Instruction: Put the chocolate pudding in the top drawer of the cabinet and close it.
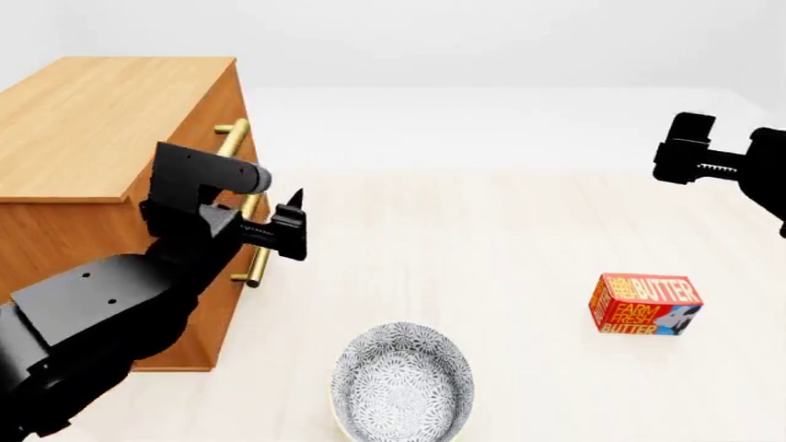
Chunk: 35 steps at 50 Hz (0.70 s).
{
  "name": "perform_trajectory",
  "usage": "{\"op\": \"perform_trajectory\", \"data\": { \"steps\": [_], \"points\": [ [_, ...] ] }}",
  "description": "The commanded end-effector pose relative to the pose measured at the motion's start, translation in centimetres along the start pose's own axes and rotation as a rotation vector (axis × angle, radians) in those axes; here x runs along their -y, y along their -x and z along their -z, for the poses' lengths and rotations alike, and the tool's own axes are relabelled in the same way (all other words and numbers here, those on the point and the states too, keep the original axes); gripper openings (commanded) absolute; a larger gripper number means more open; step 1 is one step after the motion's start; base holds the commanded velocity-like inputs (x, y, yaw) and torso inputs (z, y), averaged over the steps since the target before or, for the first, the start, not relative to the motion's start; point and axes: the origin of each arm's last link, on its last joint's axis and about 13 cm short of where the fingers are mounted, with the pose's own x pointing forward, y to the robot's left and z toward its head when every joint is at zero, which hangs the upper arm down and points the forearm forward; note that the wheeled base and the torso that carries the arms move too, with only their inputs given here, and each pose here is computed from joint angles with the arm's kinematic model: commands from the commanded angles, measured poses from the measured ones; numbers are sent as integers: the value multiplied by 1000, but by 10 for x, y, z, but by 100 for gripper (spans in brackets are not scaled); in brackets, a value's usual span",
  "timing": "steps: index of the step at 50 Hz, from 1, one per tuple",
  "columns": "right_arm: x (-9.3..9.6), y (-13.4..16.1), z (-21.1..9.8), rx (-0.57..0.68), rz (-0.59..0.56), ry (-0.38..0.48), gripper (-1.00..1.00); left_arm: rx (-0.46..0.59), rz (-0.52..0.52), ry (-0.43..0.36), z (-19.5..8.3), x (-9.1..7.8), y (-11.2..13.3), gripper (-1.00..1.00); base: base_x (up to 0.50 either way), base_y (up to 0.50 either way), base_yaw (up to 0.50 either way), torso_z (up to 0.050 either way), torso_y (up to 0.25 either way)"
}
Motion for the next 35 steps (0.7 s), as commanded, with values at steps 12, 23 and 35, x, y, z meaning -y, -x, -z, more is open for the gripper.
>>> {"op": "perform_trajectory", "data": {
  "steps": [12,23,35],
  "points": [
    [-9,48,47,32,-159,69,100,139,128,-56,-27,19,88,100,0,0,0,0,0],
    [-16,76,62,68,-232,132,100,225,148,-69,-39,19,120,100,0,0,0,0,0],
    [-14,125,79,162,-276,182,100,303,151,-41,-43,15,150,100,0,0,0,0,0]
  ]
}}
